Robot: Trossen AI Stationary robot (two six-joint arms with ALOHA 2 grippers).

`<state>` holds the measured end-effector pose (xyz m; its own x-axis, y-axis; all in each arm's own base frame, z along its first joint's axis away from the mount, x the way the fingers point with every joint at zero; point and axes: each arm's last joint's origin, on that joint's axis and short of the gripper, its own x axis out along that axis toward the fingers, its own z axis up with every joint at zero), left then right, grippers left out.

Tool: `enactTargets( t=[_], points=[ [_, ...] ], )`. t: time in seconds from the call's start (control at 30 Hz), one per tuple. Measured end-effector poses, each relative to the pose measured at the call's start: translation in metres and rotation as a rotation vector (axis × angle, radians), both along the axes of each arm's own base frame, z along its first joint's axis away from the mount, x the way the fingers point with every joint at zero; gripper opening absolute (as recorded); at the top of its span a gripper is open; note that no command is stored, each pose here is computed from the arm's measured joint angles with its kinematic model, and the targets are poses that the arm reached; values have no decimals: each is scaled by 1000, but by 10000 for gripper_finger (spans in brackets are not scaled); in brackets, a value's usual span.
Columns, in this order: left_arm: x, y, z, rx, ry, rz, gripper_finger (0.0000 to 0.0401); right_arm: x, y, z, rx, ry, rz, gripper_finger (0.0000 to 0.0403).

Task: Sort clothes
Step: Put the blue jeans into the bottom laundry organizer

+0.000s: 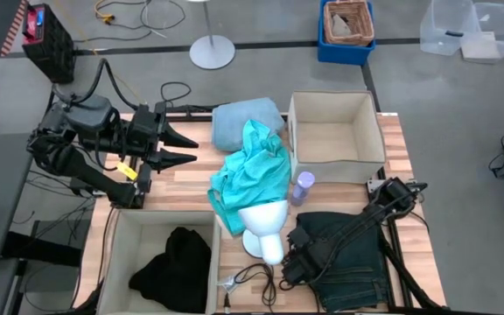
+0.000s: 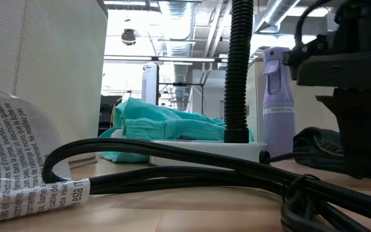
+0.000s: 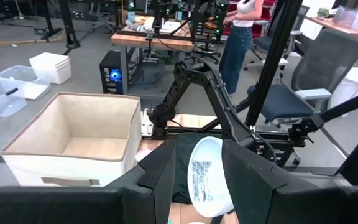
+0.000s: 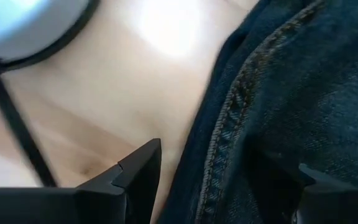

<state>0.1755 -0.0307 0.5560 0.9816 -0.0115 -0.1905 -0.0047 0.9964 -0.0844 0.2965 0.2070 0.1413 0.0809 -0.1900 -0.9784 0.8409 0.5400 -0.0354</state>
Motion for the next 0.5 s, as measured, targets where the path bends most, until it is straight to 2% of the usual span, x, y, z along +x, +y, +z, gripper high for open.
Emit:
enactTargets(
  t=[0.2, 0.5],
  points=[
    [0, 0, 0, 10, -1, -2, 125, -2, -4, 33, 25, -43, -17, 240],
    [0, -1, 0, 4, -3, -26, 125, 7, -1, 34, 80, -131, -95, 247]
  ],
)
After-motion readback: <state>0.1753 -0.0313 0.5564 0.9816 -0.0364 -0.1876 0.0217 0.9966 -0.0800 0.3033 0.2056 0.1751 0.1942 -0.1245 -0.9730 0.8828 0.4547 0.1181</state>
